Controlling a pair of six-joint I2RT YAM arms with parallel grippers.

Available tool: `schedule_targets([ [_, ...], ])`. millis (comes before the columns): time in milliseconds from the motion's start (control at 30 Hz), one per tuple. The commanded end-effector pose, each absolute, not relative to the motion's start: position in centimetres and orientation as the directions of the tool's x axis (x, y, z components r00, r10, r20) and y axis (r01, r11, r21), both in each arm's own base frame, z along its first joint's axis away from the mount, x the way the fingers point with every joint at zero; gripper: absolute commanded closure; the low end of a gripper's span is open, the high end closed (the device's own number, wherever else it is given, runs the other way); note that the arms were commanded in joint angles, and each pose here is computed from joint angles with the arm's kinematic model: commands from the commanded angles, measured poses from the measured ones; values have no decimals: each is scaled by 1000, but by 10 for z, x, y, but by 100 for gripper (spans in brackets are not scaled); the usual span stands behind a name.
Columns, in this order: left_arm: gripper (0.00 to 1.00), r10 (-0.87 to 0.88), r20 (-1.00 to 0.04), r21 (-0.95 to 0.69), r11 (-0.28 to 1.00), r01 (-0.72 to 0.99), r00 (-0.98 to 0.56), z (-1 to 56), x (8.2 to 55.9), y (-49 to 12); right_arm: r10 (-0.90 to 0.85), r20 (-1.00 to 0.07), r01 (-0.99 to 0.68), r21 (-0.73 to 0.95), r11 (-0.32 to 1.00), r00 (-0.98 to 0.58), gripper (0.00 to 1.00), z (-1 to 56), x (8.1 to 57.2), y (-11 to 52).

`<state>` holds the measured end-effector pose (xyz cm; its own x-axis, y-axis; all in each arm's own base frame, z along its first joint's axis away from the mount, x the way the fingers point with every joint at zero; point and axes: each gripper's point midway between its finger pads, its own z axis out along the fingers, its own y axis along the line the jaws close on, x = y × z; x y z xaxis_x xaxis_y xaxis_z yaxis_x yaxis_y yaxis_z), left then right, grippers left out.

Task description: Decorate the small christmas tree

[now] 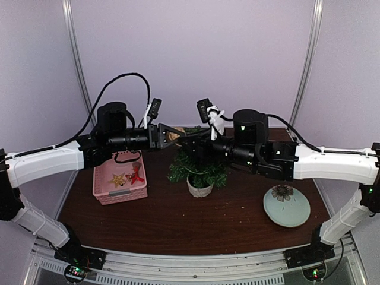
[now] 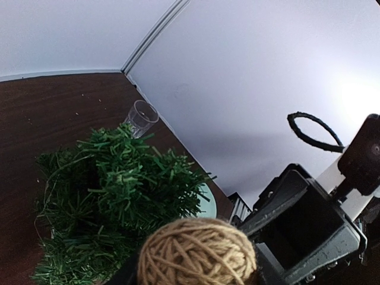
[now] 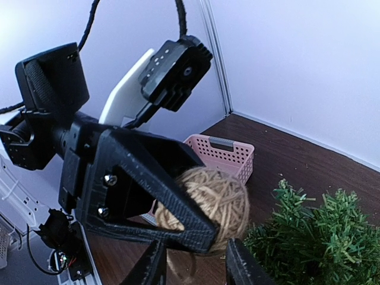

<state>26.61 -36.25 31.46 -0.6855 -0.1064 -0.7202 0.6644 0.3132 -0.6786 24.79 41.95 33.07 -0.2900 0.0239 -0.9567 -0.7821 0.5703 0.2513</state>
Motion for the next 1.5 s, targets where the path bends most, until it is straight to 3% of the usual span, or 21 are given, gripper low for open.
schedule_targets([
  [0, 80, -119, -774, -628, 269, 730, -622, 337, 259, -363, 114, -946, -769, 313, 558, -303, 69, 351, 260, 422],
  [200, 81, -114, -780, -620, 275, 735, -615, 337, 259, -364, 112, -935, -755, 340, 561, -337, 75, 345, 265, 424],
  [367, 82, -121, -783, -616, 279, 736, -610, 338, 259, -363, 106, -921, -734, 364, 573, -374, 68, 336, 266, 422],
  [633, 83, -142, -784, -618, 283, 734, -605, 339, 260, -360, 126, -907, -717, 397, 573, -401, 68, 329, 261, 412],
  [833, 83, -151, -781, -622, 277, 733, -606, 339, 261, -361, 132, -901, -730, 414, 544, -413, 62, 328, 254, 411],
  [1033, 84, -151, -781, -622, 267, 736, -606, 340, 261, -363, 141, -899, -735, 423, 530, -415, 69, 329, 254, 412],
  [1467, 85, -128, -787, -613, 281, 738, -604, 334, 261, -366, 163, -895, -759, 439, 481, -414, 72, 339, 254, 424],
])
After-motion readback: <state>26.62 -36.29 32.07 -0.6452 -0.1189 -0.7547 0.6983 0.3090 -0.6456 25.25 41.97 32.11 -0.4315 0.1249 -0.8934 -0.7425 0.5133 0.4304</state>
